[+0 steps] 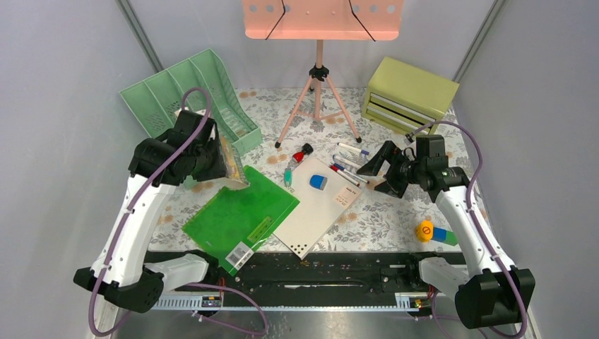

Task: Organize the desk
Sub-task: Place the book in the storage box.

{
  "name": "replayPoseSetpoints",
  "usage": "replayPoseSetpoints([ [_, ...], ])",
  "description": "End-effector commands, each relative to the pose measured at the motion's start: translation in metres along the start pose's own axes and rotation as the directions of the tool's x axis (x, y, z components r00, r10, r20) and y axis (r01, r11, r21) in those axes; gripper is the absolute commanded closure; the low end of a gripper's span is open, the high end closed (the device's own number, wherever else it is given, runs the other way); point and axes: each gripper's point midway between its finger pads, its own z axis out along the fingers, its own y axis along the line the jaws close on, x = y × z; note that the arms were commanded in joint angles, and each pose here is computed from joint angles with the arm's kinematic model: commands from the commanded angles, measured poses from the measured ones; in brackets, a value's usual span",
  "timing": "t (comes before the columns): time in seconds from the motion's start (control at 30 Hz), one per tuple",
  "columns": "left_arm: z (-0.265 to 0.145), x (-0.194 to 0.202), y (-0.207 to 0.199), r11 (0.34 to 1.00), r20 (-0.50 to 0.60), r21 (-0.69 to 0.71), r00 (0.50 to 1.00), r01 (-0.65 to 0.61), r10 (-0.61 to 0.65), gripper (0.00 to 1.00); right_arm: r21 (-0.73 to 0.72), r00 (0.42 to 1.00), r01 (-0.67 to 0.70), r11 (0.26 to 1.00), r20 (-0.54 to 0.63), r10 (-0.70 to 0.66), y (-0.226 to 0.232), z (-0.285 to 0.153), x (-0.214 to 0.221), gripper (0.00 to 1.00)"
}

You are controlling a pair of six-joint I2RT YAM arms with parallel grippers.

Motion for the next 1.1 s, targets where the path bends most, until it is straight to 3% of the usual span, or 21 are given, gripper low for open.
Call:
replayPoseSetpoints([
  [0.0, -0.011, -0.016, 0.022, 0.993, 0.071, -0.117, 0.997, 0.005, 0.004, 1.0, 0.066, 0.999, 0.034, 0.997, -0.027, -0.032, -0.019, 0.004, 0.006, 0.0],
  [0.4, 0.01, 0.0, 0.031, 0.99, 0.063, -0.128, 0.997, 0.056, -0.048, 1.0, 0.082, 0.998, 0.03, 0.996, -0.061, -0.025, -0.034, 0.008, 0.02, 0.0],
  [1.07, 0.004, -0.002, 0.081, 0.942, 0.111, -0.268, 0.977, 0.204, -0.18, 1.0, 0.044, 0.994, 0.024, 0.999, -0.109, -0.019, -0.038, 0.014, 0.033, 0.01],
])
